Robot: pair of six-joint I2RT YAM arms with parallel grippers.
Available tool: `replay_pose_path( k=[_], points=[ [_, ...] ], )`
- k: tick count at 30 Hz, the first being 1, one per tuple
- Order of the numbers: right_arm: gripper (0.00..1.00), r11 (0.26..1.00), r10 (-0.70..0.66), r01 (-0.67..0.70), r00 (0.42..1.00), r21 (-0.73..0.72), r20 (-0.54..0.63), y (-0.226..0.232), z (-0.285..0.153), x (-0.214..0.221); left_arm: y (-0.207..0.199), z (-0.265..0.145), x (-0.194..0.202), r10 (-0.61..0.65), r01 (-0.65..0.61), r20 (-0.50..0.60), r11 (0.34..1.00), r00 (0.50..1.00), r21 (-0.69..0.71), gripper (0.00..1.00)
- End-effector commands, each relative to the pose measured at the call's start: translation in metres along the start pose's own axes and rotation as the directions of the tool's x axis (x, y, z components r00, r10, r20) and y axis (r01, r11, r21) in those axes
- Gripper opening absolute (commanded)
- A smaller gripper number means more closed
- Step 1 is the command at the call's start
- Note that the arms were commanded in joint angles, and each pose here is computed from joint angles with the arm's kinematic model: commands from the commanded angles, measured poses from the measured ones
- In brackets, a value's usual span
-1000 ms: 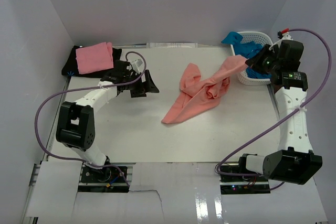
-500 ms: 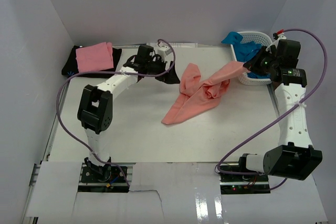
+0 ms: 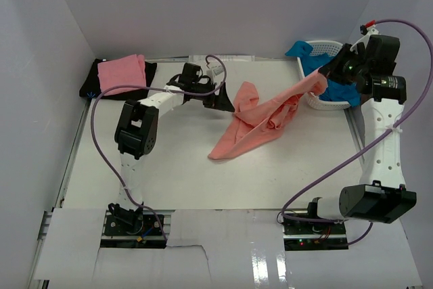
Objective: Fold and stack the t-shirts
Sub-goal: Flatten out the tshirt
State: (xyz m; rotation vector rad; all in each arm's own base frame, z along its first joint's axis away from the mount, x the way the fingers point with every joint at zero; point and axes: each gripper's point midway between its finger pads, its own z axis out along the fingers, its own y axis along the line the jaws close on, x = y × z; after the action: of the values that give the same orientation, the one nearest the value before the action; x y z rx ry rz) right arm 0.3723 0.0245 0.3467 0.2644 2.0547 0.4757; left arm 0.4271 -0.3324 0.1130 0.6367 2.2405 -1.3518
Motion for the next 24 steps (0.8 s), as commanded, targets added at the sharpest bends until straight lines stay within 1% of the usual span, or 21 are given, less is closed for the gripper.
replay_pose_path(
  k=[1, 2, 3, 4, 5, 8, 10, 11, 12, 13, 14, 15, 17, 22, 24],
  points=[
    [0.08, 0.999, -0.019, 0.021, 0.999, -0.039, 0.041, 0.014, -0.008, -0.028, -0.056, -0.005, 0.003, 0.214, -0.214, 0.015, 0.97, 0.977, 0.112, 0.98],
    [0.08, 0.999, -0.02, 0.022, 0.999, -0.046, 0.042, 0.016, -0.007, -0.032, -0.06, -0.005, 0.002, 0.281, -0.284, 0.038, 0.953, 0.959, 0.107, 0.98],
    [0.08, 0.998, -0.021, 0.024, 0.999, -0.065, 0.042, 0.021, -0.003, -0.04, -0.071, -0.008, 0.011, 0.332, -0.335, 0.041, 0.936, 0.942, 0.108, 0.98],
    [0.08, 0.997, -0.016, 0.018, 0.999, -0.073, 0.036, 0.022, 0.0, -0.043, -0.071, -0.007, 0.012, 0.428, -0.431, 0.05, 0.897, 0.902, 0.094, 0.98],
    [0.08, 0.997, -0.008, 0.009, 1.0, -0.078, 0.019, 0.021, 0.006, -0.042, -0.069, -0.007, 0.011, 0.468, -0.47, 0.051, 0.881, 0.883, 0.058, 0.98],
    [0.08, 0.995, -0.007, 0.008, 1.0, -0.103, 0.013, 0.025, 0.01, -0.043, -0.063, -0.008, 0.001, 0.559, -0.561, 0.065, 0.828, 0.827, 0.01, 0.98],
    [0.08, 0.994, -0.005, 0.006, 1.0, -0.107, 0.002, 0.024, 0.013, -0.041, -0.059, -0.006, -0.003, 0.603, -0.605, 0.076, 0.796, 0.794, -0.002, 0.98],
    [0.08, 0.994, -0.01, 0.01, 1.0, -0.108, -0.001, 0.024, 0.014, -0.04, -0.06, -0.005, -0.014, 0.647, -0.649, 0.112, 0.761, 0.755, -0.022, 0.98],
    [0.08, 0.994, -0.013, 0.012, 1.0, -0.11, -0.004, 0.024, 0.013, -0.039, -0.061, -0.005, -0.017, 0.666, -0.668, 0.128, 0.743, 0.735, -0.031, 0.98],
    [0.08, 0.994, -0.018, 0.017, 1.0, -0.108, -0.004, 0.023, 0.014, -0.039, -0.065, -0.005, -0.025, 0.708, -0.712, 0.166, 0.701, 0.687, -0.046, 0.98],
    [0.08, 0.994, -0.02, 0.019, 1.0, -0.108, -0.004, 0.024, 0.013, -0.039, -0.066, -0.005, -0.029, 0.738, -0.742, 0.178, 0.668, 0.651, -0.053, 0.98],
    [0.08, 0.994, -0.02, 0.019, 1.0, -0.108, -0.004, 0.024, 0.013, -0.039, -0.067, -0.006, -0.032, 0.753, -0.758, 0.189, 0.649, 0.63, -0.061, 0.98],
    [0.08, 0.994, -0.018, 0.018, 1.0, -0.112, -0.006, 0.025, 0.013, -0.039, -0.064, -0.001, -0.038, 0.78, -0.785, 0.188, 0.616, 0.597, -0.064, 0.98],
    [0.08, 0.991, -0.014, 0.012, 1.0, -0.132, -0.014, 0.028, 0.013, -0.04, -0.056, 0.015, -0.04, 0.801, -0.814, 0.175, 0.581, 0.572, 0.0, 0.97],
    [0.08, 0.991, -0.017, 0.015, 1.0, -0.137, -0.011, 0.03, 0.012, -0.042, -0.051, 0.02, -0.043, 0.809, -0.822, 0.177, 0.569, 0.561, 0.003, 0.95]
  ],
)
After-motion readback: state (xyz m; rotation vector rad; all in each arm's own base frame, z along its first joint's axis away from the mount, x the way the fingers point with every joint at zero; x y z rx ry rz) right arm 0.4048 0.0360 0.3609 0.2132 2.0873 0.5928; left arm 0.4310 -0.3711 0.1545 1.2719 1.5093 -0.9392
